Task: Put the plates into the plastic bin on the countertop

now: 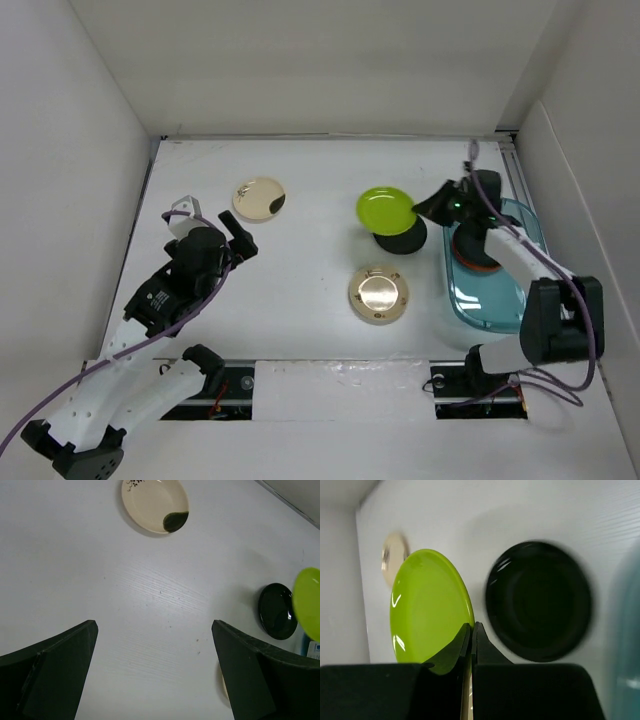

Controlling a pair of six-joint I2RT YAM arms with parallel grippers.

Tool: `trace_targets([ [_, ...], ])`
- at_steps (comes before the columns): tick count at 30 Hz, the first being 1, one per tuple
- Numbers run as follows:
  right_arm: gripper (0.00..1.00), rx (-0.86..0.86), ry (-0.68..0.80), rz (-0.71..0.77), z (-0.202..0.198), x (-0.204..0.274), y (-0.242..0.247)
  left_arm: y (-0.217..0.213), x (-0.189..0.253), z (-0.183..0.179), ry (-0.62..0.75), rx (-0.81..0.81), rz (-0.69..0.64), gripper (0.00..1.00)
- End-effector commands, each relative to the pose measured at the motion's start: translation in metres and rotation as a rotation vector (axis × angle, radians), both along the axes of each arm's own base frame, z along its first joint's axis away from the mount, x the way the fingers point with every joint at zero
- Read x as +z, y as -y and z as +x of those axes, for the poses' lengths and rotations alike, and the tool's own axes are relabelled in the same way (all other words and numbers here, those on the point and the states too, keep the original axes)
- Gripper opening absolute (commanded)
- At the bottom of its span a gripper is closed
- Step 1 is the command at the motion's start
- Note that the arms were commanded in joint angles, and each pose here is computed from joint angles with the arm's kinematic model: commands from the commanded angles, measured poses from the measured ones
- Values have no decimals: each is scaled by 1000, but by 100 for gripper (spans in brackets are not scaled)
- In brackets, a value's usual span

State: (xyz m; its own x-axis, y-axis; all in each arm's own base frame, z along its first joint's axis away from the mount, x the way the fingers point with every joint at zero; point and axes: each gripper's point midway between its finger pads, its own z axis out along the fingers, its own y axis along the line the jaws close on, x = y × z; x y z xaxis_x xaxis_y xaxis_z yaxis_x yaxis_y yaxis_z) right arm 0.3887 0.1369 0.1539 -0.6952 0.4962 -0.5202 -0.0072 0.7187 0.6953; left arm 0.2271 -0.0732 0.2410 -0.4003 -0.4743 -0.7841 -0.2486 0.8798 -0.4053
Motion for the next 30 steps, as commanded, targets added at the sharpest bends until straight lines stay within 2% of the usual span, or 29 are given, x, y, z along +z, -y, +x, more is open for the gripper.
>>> trace_targets([
  [1, 0, -215, -3, 53, -8, 7, 67, 1, 17, 3, 51, -5, -25, 100],
  [2, 0, -262, 39, 63, -13, 21, 82, 1, 17, 3, 51, -5, -25, 100],
  [5, 0, -485, 62, 77, -28, 25, 143, 4, 13, 5, 42, -17, -16, 100],
  [7, 0, -667, 60, 77, -42, 20, 190, 5, 13, 4, 39, -30, -13, 100],
  [11, 0, -927, 12, 75, -82, -8, 242, 6, 11, 5, 31, -30, -8, 100],
  [14, 0, -1025, 4, 41, -95, -13, 262, 5, 13, 4, 39, -30, -13, 100],
  [23, 1, -1013, -94, 90, -84, -42, 261, 5, 18, 3, 62, -30, -28, 100],
  [25, 26, -1013, -84, 89, -82, -38, 262, 6, 18, 3, 59, -38, -32, 100],
  [26, 41, -1012, -46, 86, -83, -27, 262, 6, 18, 3, 59, -38, -32, 100],
  [27, 68, -1011, -25, 85, -83, -20, 262, 6, 18, 3, 59, -38, -32, 100],
  [29, 74, -1011, -8, 83, -89, -15, 258, 6, 18, 3, 59, -38, -32, 100],
  [30, 83, -1008, 54, 78, -91, 3, 257, 6, 18, 3, 59, -38, -32, 100],
])
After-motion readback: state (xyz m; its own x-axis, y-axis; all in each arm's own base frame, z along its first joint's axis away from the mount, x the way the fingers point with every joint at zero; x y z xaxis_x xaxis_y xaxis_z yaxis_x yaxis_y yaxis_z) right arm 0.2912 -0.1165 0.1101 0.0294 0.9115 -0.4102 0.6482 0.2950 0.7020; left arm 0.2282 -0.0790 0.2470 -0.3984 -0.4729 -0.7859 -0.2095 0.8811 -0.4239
